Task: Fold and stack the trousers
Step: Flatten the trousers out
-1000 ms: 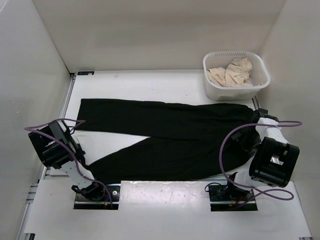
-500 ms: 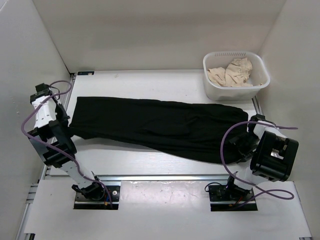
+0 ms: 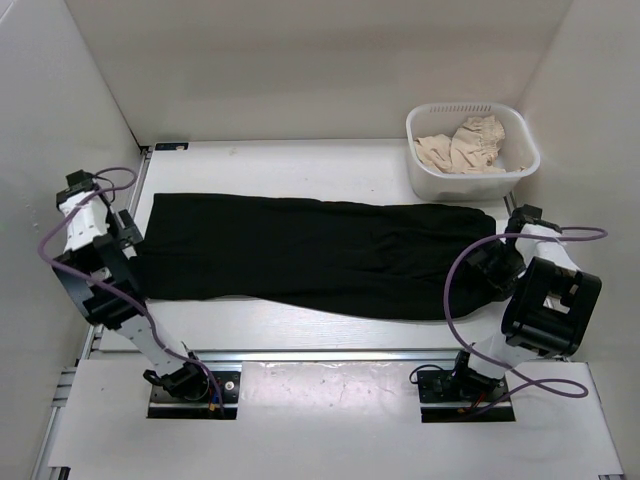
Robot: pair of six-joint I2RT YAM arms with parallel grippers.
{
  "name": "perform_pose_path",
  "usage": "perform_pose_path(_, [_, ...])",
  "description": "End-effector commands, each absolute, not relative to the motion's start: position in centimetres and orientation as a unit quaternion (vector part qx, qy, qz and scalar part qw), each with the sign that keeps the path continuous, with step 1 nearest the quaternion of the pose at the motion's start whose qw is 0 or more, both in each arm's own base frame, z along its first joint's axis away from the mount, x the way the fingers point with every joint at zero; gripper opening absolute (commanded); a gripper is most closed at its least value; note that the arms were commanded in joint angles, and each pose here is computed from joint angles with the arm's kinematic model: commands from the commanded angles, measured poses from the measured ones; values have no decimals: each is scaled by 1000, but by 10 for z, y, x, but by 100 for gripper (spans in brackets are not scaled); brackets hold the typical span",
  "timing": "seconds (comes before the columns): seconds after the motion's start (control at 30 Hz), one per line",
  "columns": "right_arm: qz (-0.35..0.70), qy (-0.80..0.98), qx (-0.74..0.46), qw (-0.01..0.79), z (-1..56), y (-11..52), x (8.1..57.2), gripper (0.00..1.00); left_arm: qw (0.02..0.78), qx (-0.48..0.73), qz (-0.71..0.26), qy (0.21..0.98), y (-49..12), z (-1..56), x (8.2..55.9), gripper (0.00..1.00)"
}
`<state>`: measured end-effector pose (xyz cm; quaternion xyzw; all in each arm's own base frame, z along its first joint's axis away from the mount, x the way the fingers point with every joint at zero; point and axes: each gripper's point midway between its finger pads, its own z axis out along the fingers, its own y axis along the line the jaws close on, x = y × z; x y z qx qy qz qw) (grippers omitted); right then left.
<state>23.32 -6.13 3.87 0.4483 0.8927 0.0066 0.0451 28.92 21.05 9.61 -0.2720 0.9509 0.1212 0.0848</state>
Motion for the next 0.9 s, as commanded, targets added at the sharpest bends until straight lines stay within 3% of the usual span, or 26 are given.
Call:
perform_pose_path(0.0, [-12, 900, 432, 57, 65, -70, 220, 83, 100, -312, 144, 934, 223, 112, 251, 97])
perform_pose_path(0.1, [-13, 894, 443, 60, 72, -73, 213, 83, 67, -348, 121, 927, 223, 76, 216, 94])
perform_pose_path(0.23, [12, 887, 460, 44, 64, -69, 206, 81, 53, -361, 71, 928, 206, 43, 203, 93])
perform_pose_path(0.5, [36, 877, 478, 38, 31, -68, 212, 81, 119, -352, -5, 929, 197, 20, 243, 93])
perform_pose_path(0.53, [35, 877, 479, 26, 22, -67, 210, 81, 120, -352, -4, 928, 197, 18, 243, 89])
perform_pose_path(0.57, [28, 877, 479, 25, 19, -70, 210, 78, 111, -352, -14, 929, 194, 11, 242, 68])
perform_pose_path(0.63, [18, 877, 480, 14, 11, -74, 210, 69, 99, -354, -10, 930, 194, 5, 239, 37])
perform_pose_path(0.67, [18, 877, 480, 13, 9, -74, 211, 48, 93, -359, -7, 929, 197, 2, 235, 19])
perform_pose_path(0.7, [18, 877, 480, 13, 9, -74, 211, 35, 91, -364, -1, 927, 201, 2, 232, 14])
perform_pose_path(0.8, [18, 875, 484, 20, 18, -80, 218, 3, 89, -379, 46, 920, 219, 14, 217, 14])
perform_pose_path(0.87, [5, 874, 484, 35, 41, -86, 221, 0, 81, -390, 93, 913, 234, 29, 203, 14])
